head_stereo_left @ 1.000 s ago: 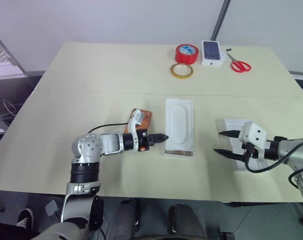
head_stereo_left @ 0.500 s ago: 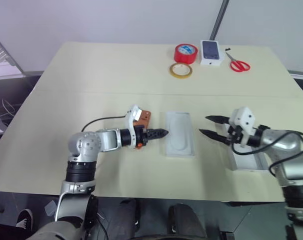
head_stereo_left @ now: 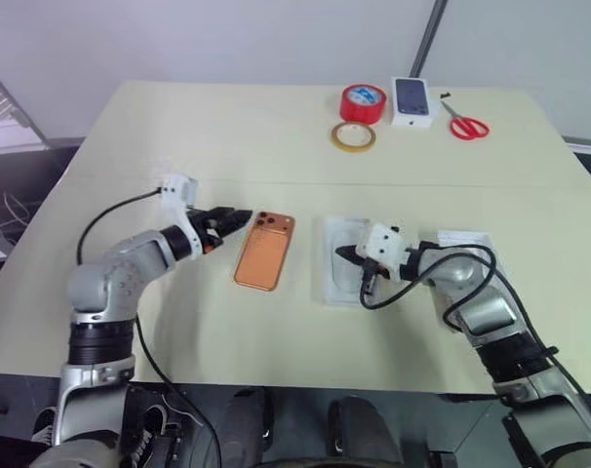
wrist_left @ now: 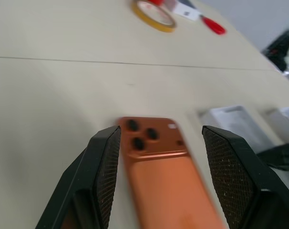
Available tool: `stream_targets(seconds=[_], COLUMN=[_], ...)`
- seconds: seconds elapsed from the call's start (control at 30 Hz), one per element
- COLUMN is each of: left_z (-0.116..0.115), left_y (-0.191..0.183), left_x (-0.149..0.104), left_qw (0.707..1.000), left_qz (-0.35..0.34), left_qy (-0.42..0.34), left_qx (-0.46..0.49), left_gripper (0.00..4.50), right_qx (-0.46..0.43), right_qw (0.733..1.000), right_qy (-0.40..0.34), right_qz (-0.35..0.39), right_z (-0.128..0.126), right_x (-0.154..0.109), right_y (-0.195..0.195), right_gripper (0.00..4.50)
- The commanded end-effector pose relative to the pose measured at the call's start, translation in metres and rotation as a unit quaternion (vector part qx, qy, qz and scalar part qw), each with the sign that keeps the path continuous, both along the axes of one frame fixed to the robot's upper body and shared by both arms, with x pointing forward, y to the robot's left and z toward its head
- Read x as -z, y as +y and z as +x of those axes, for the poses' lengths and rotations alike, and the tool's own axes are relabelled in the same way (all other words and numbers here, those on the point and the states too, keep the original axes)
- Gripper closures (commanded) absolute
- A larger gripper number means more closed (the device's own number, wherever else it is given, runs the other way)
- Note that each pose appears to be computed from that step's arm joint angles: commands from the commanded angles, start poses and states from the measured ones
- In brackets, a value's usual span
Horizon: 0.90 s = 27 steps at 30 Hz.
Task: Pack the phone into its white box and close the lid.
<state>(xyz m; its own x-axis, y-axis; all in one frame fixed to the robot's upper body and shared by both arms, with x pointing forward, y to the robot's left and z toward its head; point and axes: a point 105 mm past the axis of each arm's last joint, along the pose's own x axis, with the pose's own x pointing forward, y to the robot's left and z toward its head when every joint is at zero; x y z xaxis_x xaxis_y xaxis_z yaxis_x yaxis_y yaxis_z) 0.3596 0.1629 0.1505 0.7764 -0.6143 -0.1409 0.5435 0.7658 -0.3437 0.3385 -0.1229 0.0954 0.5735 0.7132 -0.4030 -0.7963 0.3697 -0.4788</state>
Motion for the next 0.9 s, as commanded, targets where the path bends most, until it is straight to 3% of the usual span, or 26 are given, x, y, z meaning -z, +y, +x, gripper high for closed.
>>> stream_targets(seconds=[0.03, 0.17, 0.27, 0.4, 0.5, 0.63, 0.9], left_z=[-0.002, -0.005, -0.009, -0.014, -0.015, -0.015, -0.009], left_y=[0.003, 0.01, 0.018, 0.026, 0.027, 0.024, 0.015], left_x=[-0.006, 0.002, 0.007, 0.014, 0.018, 0.023, 0.037], left_qw=[1.0, 0.999, 0.997, 0.984, 0.978, 0.974, 0.97], left_qz=[-0.004, -0.007, -0.005, -0.068, -0.068, -0.058, -0.028], left_qy=[0.001, 0.034, 0.066, 0.159, 0.186, 0.2, 0.211], left_qx=[0.011, 0.017, 0.025, 0.047, 0.065, 0.088, 0.119], left_gripper=[1.64, 1.64, 1.64, 1.64, 1.64, 1.64, 1.64], right_qx=[-0.011, -0.019, 0.0, 0.021, 0.009, -0.007, -0.039], right_qw=[1.0, 0.999, 1.0, 0.996, 0.994, 0.997, 0.997], right_qy=[-0.003, 0.002, -0.025, -0.063, -0.061, -0.013, 0.041], right_qz=[0.006, -0.029, 0.008, 0.065, 0.089, 0.079, -0.044], right_z=[0.0, -0.003, 0.007, 0.023, 0.022, 0.019, 0.016], right_x=[-0.006, 0.006, -0.017, -0.062, -0.076, -0.069, -0.032], right_y=[0.003, 0.003, 0.005, 0.017, 0.041, 0.069, 0.102], right_gripper=[4.48, 4.48, 4.48, 4.48, 4.48, 4.48, 4.48])
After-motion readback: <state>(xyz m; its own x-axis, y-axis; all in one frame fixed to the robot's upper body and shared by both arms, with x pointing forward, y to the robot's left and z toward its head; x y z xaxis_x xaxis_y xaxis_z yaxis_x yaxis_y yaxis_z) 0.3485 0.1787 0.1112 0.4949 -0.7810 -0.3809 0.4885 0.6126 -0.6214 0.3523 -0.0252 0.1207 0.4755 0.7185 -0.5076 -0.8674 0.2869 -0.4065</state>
